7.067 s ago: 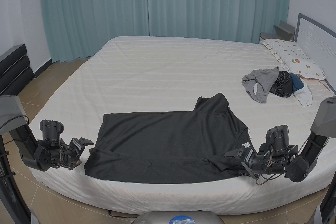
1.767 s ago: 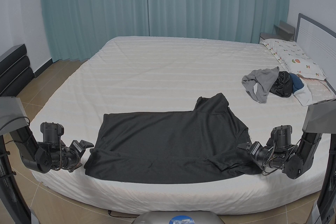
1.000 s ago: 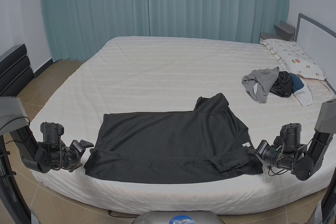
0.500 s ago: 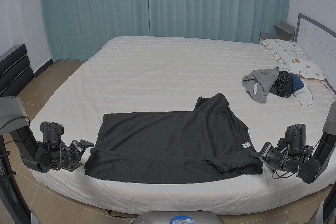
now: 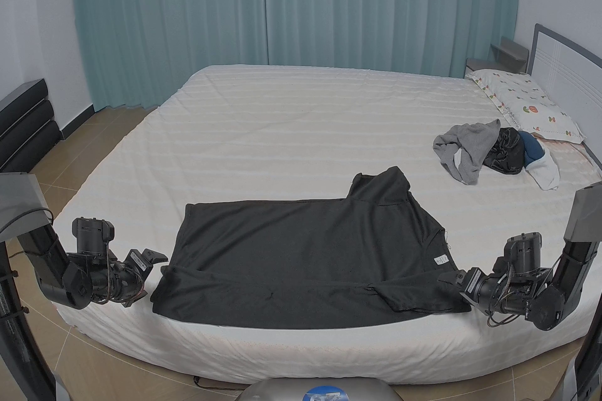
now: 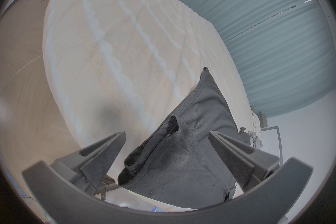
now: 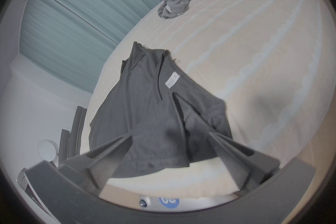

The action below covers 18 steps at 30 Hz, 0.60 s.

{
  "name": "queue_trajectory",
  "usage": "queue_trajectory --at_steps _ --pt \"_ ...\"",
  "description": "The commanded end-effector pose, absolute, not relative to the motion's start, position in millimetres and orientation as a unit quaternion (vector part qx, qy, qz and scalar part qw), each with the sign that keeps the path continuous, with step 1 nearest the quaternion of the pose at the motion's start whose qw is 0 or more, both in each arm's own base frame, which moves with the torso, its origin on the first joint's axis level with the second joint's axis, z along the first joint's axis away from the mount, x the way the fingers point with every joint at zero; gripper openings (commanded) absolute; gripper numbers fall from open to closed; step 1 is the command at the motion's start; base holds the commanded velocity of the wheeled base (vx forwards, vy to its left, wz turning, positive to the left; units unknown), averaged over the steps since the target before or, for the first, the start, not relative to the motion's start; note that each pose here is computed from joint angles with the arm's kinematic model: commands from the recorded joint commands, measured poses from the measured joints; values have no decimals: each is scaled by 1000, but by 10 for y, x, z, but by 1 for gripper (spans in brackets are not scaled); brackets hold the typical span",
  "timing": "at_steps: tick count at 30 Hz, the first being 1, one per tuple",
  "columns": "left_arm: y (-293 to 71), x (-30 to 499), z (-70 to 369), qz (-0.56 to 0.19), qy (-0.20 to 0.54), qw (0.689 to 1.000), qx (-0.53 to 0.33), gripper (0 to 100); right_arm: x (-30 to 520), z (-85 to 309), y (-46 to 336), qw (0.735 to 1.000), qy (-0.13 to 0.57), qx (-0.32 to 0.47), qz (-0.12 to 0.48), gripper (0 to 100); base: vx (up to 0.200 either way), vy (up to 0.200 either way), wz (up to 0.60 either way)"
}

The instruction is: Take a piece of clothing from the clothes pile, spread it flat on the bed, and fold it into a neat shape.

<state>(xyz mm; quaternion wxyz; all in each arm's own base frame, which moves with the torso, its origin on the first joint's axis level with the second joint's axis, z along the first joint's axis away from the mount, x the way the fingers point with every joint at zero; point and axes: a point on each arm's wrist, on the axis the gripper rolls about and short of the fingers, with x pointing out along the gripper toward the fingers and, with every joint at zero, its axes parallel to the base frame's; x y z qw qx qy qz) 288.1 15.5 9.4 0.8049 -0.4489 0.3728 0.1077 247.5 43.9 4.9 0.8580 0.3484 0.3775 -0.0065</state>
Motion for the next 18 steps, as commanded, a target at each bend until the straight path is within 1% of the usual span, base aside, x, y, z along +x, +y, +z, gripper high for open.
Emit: queue_trajectory --at_steps 1,8,10,16,18 --pt "152 2881 90 108 373 806 -447 100 2540 -35 377 857 376 353 -16 100 0 0 0" --pt "151 2880 116 109 368 811 -441 100 2573 14 331 859 353 371 -16 100 0 0 0" --pt "155 2883 123 110 366 810 -444 100 2583 30 325 855 349 384 -18 100 0 0 0" --pt "229 2888 133 119 359 805 -456 100 2597 141 300 854 329 403 -14 100 0 0 0" --pt "247 2899 145 122 354 800 -468 100 2597 185 279 854 323 409 -9 100 0 200 0"
